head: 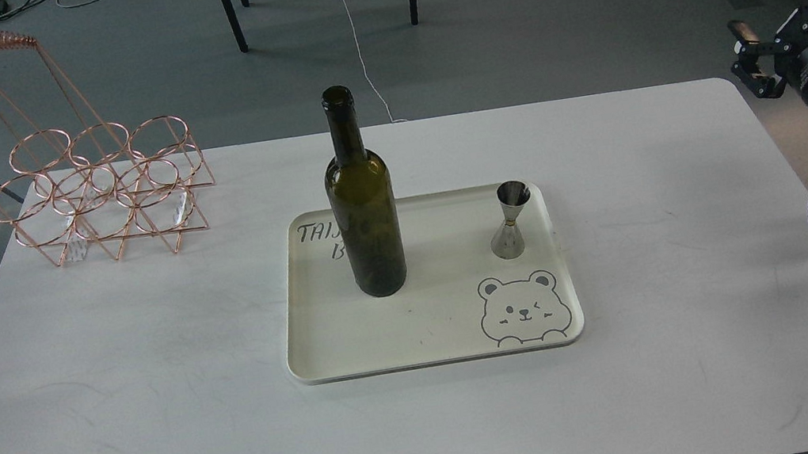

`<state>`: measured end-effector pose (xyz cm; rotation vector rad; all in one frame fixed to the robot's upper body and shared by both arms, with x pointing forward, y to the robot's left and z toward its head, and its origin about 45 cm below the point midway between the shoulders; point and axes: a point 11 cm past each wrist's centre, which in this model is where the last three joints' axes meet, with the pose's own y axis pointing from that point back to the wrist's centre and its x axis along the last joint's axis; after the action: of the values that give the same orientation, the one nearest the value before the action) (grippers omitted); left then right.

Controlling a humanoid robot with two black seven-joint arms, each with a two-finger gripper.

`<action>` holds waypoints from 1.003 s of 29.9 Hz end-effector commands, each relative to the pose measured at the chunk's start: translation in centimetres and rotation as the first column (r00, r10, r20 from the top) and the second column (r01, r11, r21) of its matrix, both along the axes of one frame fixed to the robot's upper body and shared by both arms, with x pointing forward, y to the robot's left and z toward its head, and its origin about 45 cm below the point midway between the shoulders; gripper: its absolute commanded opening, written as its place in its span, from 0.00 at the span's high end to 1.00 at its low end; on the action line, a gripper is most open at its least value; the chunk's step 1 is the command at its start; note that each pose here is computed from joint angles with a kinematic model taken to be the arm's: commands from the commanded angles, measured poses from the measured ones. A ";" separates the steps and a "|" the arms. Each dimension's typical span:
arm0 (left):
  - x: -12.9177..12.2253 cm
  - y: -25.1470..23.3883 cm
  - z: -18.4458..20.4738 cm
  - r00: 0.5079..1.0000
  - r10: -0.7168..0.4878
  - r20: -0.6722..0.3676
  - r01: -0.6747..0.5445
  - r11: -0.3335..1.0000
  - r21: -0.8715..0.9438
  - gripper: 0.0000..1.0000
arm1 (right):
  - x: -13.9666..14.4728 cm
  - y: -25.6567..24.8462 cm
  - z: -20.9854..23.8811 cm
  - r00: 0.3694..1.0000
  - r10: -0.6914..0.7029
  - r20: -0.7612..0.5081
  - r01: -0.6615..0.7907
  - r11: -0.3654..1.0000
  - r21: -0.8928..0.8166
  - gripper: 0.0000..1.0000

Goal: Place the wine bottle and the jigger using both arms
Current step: 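Move the right gripper in toward the steel jigger on the tray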

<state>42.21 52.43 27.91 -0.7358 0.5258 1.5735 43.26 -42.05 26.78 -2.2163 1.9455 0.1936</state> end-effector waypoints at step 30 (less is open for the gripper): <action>-0.4 1.2 1.4 0.999 0.034 0.043 -0.035 0.999 0.034 0.02 | -7.6 9.6 -9.3 0.755 0.606 -0.251 -0.210 -0.139 -0.968 0.07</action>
<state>41.86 53.55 29.35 -0.7523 0.4565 1.5886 35.18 -33.15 19.06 -3.2020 1.0295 -1.9325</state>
